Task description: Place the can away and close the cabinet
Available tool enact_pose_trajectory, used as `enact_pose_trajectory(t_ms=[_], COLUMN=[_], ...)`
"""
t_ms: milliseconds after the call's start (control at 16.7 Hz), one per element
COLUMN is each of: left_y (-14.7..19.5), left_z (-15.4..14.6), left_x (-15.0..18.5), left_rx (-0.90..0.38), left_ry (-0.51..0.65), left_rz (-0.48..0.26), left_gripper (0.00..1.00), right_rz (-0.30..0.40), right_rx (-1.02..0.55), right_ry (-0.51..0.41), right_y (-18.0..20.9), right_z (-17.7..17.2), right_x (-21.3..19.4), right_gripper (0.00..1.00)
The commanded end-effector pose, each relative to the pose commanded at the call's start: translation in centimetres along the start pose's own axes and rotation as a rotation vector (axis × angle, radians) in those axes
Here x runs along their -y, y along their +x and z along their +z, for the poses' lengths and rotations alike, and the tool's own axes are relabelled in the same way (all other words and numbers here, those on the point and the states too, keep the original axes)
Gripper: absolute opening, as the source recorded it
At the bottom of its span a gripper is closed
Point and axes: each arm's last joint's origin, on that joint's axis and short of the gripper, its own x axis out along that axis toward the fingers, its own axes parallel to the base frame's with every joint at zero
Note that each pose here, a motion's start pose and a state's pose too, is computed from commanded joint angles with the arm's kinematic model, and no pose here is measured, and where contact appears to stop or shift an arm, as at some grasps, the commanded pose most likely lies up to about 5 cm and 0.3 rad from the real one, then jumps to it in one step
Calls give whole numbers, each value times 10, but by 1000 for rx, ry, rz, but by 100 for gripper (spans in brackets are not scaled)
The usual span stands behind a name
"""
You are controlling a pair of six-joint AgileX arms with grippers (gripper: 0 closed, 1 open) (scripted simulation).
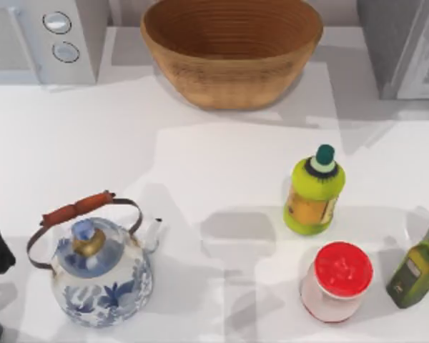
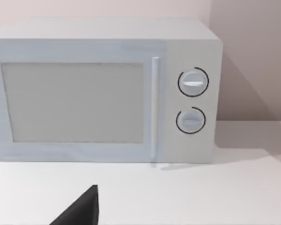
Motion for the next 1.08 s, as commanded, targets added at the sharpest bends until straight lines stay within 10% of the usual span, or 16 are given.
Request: enact_pose_trajectory(t_ms=[480, 1080], left_y=[0, 0], left_z=[0, 0], left_x=[0, 0], left_rx=[0, 0], left_ry=[0, 0], left_rz=[0, 0], left_gripper=[100, 100], right_rz=[-5, -66], right_rx=[44, 77], right_ry=[-68, -86], right_y=[-24, -44], right_z=[-5, 0], right_x=[-136, -145], right_gripper=[100, 100])
